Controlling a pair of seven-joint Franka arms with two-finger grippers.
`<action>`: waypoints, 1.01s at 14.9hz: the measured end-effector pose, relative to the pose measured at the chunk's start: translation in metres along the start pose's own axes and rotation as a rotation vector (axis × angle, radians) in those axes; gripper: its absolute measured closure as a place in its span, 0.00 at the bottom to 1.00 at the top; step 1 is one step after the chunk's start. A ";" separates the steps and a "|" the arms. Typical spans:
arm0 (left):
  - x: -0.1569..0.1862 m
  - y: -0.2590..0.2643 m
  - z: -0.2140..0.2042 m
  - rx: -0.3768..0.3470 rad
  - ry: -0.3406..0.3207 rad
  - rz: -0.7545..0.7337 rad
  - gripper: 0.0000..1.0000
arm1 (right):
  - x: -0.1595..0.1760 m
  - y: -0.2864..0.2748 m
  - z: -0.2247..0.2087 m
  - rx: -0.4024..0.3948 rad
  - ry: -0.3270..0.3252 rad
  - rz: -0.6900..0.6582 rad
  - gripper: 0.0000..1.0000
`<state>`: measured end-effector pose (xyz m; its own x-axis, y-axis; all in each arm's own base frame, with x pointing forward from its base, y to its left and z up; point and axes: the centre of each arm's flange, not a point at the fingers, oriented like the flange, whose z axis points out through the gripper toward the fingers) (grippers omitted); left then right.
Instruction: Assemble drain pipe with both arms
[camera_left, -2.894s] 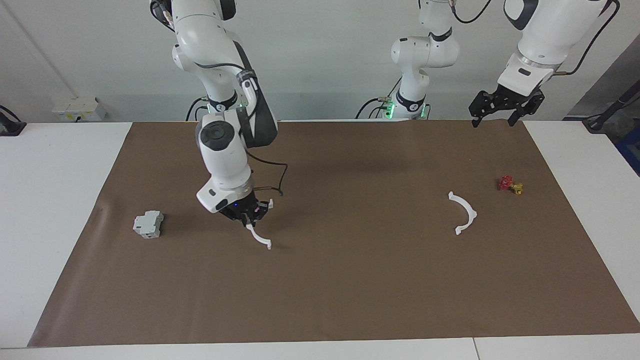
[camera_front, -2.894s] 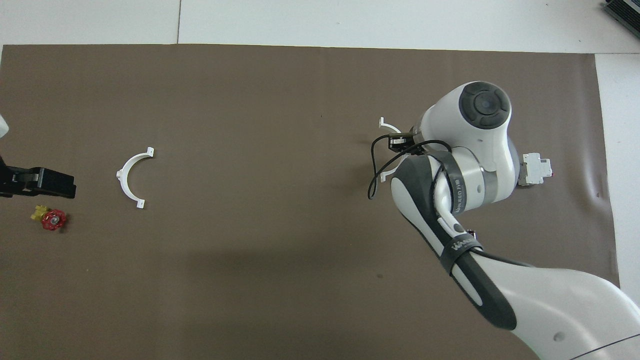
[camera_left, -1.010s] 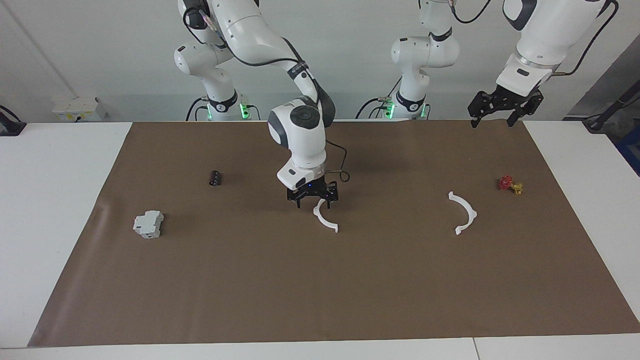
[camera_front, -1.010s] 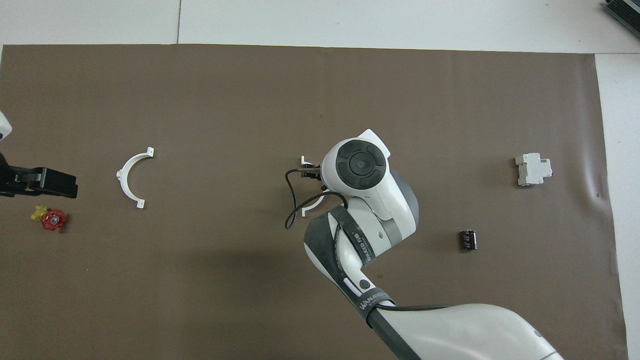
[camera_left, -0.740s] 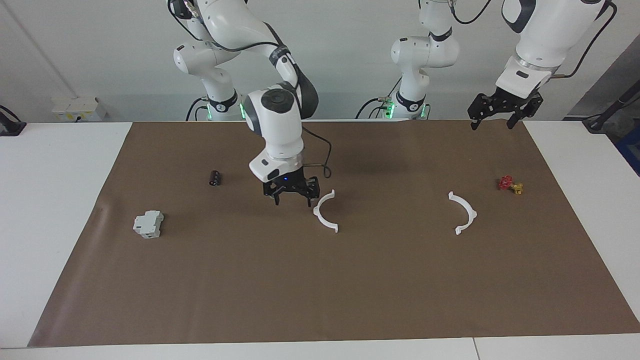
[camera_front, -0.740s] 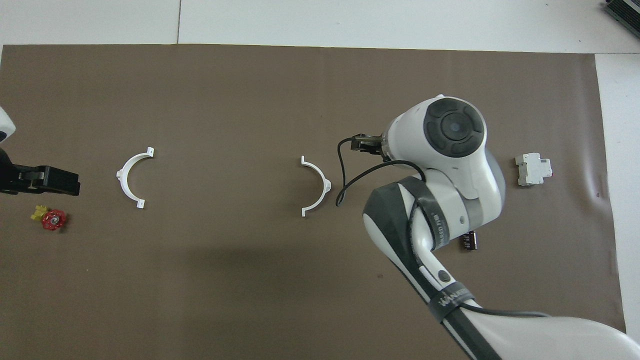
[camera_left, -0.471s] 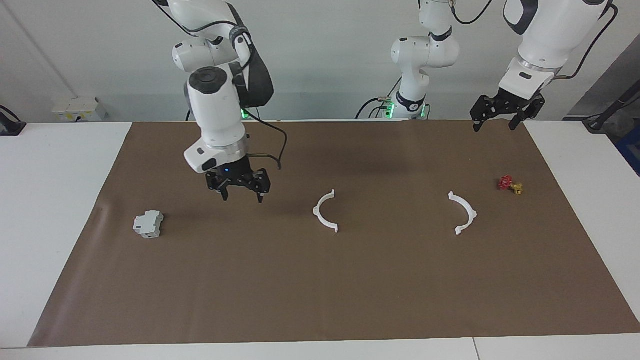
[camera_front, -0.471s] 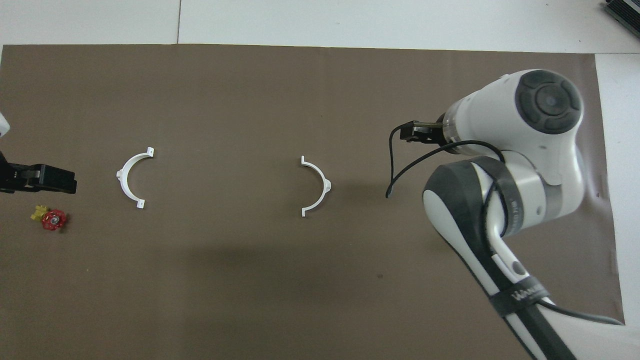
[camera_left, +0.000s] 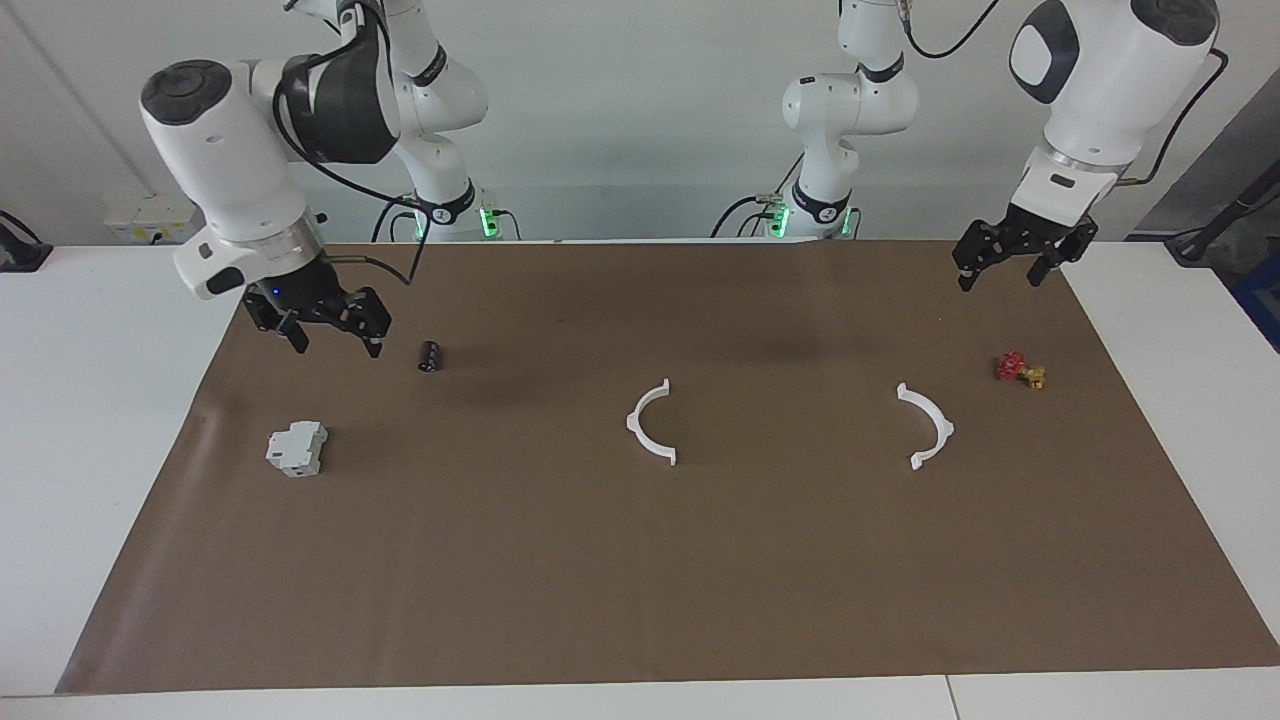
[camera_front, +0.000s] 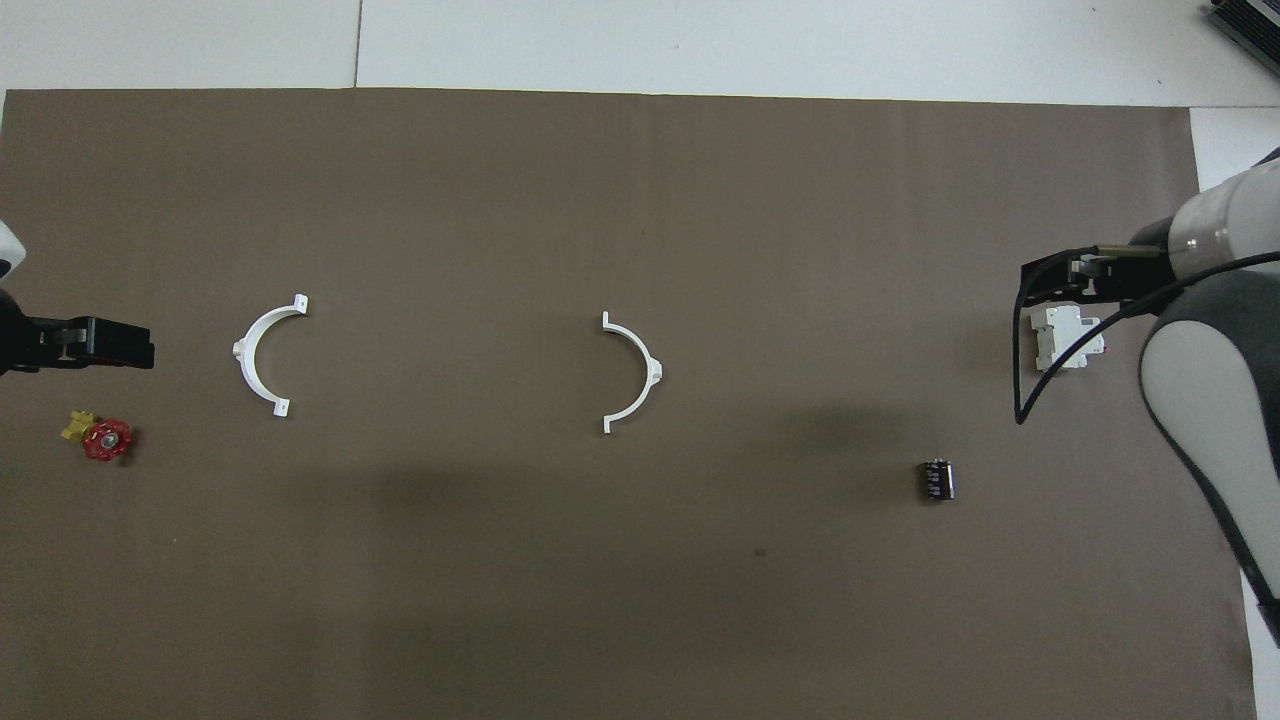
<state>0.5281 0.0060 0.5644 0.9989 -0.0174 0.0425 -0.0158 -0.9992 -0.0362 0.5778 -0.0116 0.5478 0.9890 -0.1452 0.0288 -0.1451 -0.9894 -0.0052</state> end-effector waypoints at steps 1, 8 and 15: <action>0.000 -0.004 0.012 0.000 0.003 -0.008 0.00 | -0.002 0.012 -0.004 0.000 -0.008 0.008 0.00; 0.006 -0.007 0.112 0.001 0.043 -0.055 0.00 | -0.006 0.021 -0.004 -0.001 -0.038 -0.035 0.00; 0.010 -0.005 0.200 -0.003 0.104 -0.146 0.00 | -0.009 0.014 -0.002 -0.002 -0.057 -0.049 0.00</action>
<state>0.5470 0.0177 0.3649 0.9809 0.1242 0.1498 0.1285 -0.9915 -0.0196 0.5667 -0.0238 0.5495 0.9950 -0.0960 -0.0279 -0.0961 -0.9954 -0.0032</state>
